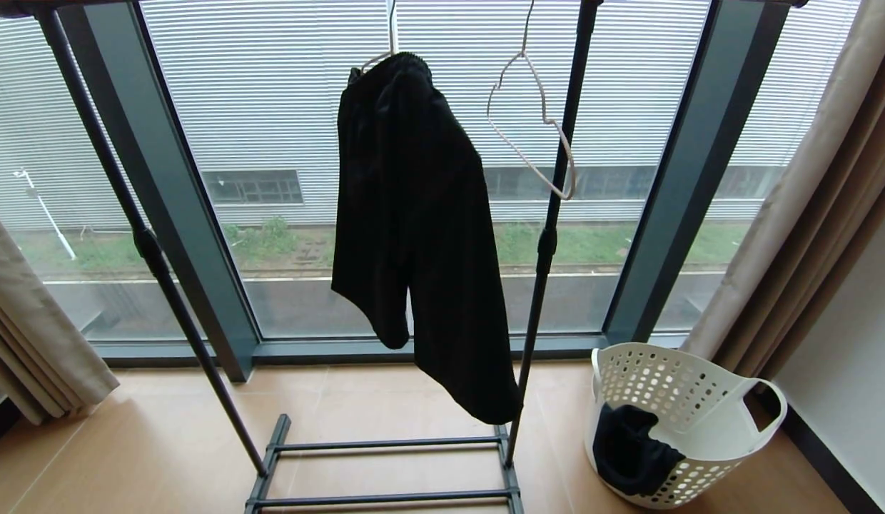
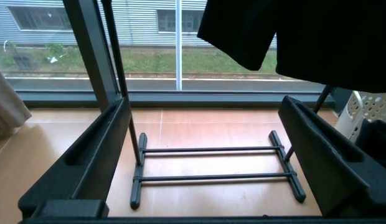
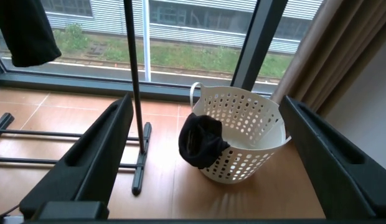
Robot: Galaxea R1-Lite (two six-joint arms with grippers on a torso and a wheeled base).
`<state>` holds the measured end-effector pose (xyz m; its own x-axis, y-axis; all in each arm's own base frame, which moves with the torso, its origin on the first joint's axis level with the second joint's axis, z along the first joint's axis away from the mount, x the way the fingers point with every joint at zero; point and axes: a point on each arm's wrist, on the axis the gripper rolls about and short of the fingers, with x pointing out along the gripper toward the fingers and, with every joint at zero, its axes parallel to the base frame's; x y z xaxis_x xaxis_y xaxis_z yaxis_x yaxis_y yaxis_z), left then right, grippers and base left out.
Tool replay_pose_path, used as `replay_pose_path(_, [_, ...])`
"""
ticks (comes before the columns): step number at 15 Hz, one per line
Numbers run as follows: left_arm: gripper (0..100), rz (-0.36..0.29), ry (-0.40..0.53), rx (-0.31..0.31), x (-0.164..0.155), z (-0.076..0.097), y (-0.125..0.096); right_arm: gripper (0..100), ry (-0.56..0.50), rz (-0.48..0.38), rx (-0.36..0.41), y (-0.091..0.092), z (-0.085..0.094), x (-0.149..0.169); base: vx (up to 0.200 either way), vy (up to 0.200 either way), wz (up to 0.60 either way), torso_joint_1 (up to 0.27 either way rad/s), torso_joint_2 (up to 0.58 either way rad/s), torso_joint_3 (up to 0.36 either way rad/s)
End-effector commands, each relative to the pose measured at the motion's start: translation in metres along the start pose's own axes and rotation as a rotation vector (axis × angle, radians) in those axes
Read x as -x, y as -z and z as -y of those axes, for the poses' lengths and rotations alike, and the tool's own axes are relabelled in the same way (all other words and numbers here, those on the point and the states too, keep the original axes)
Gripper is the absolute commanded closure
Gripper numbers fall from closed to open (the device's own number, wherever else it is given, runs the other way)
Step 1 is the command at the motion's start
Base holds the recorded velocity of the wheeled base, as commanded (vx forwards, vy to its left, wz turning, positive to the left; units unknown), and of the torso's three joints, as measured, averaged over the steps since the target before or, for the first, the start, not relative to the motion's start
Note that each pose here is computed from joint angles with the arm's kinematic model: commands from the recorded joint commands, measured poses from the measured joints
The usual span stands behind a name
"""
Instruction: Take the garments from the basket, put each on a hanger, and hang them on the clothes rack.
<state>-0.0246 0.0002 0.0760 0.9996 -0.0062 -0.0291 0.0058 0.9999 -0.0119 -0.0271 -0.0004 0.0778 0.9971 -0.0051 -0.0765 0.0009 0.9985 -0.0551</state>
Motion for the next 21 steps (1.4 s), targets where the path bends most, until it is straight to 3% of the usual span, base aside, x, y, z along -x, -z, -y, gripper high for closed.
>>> replay_pose_path(1, [0,-0.002,0.0,0.0,-0.0001,0.0,-0.0001,0,-0.001,0.0,0.001,-0.0001,0.0,-0.0001,0.0,0.0,0.0,-0.183,0.49,0.29])
replay_pose_path(10, [0,-0.005,0.0,0.0,-0.0002,0.0,0.0005,0,0.001,0.0,0.001,-0.0001,0.0,-0.0001,0.0,0.0,0.0,-0.156,0.45,0.296])
replay_pose_path(16, [0,-0.003,0.0,0.0,-0.0002,0.0,0.0003,0,0.001,0.001,-0.001,-0.0001,0.0,0.0001,0.0,0.0,0.0,-0.028,0.12,0.076])
replay_pose_path(21, [0,-0.002,0.0,0.0,-0.0001,0.0,-0.0001,0,-0.023,0.001,0.001,-0.0001,-0.0005,0.0,0.0,0.0,-0.6,0.002,0.0,0.007])
